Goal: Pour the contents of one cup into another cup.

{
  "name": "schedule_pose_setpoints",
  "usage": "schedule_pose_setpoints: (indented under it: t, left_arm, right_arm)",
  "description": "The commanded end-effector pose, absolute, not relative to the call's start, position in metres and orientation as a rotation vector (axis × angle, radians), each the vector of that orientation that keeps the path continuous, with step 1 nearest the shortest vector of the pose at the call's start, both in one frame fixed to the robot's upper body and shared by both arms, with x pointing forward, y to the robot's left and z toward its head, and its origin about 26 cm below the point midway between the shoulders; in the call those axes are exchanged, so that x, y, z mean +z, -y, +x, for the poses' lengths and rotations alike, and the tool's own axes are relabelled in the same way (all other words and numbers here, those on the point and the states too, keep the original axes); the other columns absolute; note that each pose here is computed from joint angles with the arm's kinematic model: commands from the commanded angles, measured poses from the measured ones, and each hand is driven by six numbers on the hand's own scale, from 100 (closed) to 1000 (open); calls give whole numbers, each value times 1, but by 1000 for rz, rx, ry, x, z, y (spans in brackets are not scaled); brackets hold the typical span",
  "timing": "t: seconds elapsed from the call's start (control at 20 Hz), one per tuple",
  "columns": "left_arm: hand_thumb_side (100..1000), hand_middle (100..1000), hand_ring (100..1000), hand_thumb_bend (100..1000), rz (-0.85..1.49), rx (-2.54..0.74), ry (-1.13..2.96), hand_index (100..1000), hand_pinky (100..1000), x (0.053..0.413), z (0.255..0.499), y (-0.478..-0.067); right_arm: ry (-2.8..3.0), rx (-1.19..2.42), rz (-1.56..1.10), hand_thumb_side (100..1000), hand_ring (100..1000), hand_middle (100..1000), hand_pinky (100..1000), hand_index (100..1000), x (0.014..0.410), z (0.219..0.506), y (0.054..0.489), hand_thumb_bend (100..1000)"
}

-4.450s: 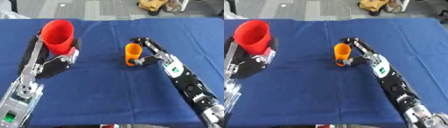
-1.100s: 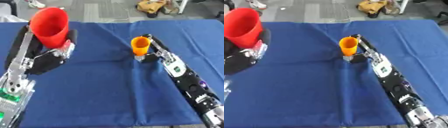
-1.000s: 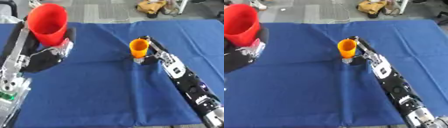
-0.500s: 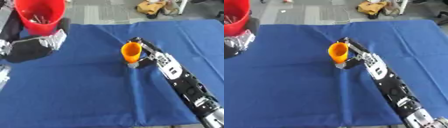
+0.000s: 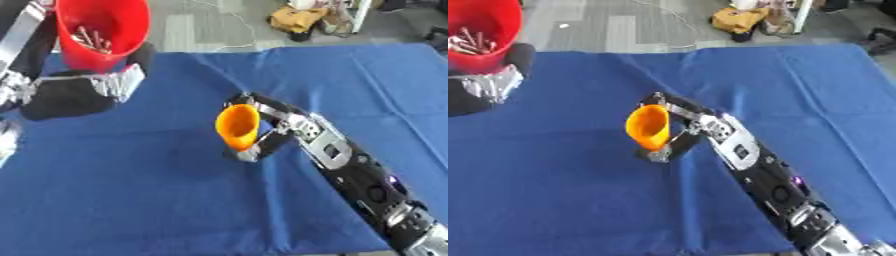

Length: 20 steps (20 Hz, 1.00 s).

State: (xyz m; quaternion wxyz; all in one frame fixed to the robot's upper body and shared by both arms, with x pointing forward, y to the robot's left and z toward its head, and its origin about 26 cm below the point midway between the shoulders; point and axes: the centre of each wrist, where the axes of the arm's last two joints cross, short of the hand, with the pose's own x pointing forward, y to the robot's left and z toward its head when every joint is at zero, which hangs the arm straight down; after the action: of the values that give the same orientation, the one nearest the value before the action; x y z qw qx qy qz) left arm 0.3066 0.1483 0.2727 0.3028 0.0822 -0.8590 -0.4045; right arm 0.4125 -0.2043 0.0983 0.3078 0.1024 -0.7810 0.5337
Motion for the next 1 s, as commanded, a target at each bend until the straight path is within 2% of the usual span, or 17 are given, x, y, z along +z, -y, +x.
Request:
schedule_pose_setpoints:
  t: [0.05,0.5,1.0]
  left_arm:
    - [127,501,519,100,274,-1108,2299,779,286,280,309,-151]
    - [100,499,515,100,334,-1191,2310,775,287,273,318,-139]
    - [100,493,507,100,420,-1278,2337,768,285,267,333,-124]
  right_arm:
    - [2076,1485,368,100,367,302,255,609,120,411,198,100]
    - [2066,1563,657,100,375,309,266,616,149,399,165,100]
    - [2053,1548,738,100,375,309,266,615,152,396,152,100]
